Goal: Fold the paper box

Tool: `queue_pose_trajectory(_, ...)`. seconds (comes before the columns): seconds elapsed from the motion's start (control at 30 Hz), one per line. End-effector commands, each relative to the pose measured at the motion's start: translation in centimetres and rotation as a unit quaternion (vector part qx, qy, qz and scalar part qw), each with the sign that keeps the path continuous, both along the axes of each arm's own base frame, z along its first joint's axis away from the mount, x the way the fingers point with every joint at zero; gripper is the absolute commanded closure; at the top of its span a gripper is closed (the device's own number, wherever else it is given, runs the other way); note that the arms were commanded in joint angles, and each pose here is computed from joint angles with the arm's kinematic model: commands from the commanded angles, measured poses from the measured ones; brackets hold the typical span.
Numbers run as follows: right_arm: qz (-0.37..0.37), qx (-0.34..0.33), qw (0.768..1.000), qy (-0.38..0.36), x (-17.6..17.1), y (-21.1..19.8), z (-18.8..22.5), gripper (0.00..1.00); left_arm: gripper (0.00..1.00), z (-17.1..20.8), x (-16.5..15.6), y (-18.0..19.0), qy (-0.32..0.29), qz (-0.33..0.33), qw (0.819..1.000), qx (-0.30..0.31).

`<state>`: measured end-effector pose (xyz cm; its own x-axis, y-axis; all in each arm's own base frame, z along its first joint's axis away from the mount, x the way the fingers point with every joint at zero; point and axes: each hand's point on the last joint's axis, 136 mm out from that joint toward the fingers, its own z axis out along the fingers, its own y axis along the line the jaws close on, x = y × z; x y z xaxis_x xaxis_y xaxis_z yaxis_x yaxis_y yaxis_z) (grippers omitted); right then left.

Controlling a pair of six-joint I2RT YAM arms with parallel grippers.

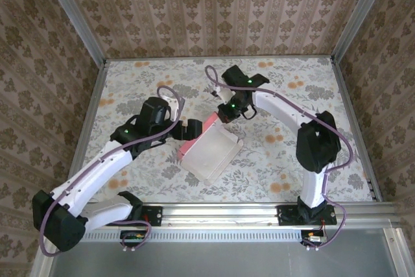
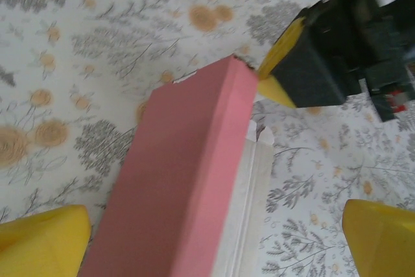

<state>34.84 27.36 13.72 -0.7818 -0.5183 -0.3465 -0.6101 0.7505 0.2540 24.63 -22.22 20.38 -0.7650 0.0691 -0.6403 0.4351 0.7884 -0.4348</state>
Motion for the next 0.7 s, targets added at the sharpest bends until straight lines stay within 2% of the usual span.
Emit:
queue_pose_trajectory(0.0,0.033,-0.039,0.999,0.016,-0.8,0.1,-0.7,0.99,0.00,-1.3,0.3,-0.4,0.028,-0.018,0.999,-0.031)
queue_pose_trajectory(0.2,0.048,-0.033,0.998,0.018,-1.0,1.6,-0.4,0.98,0.00,-2.2,3.3,-0.6,0.046,-0.020,0.996,-0.071)
queue_pose_trajectory(0.33,0.053,-0.027,0.998,0.021,-1.1,2.0,-0.3,0.97,0.00,-2.5,5.2,-1.0,0.035,-0.026,0.995,-0.087)
queue_pose_trajectory(0.67,0.054,-0.023,0.998,0.030,-1.4,2.1,-0.5,0.97,0.00,-3.9,6.8,-3.1,0.048,-0.053,0.990,-0.125)
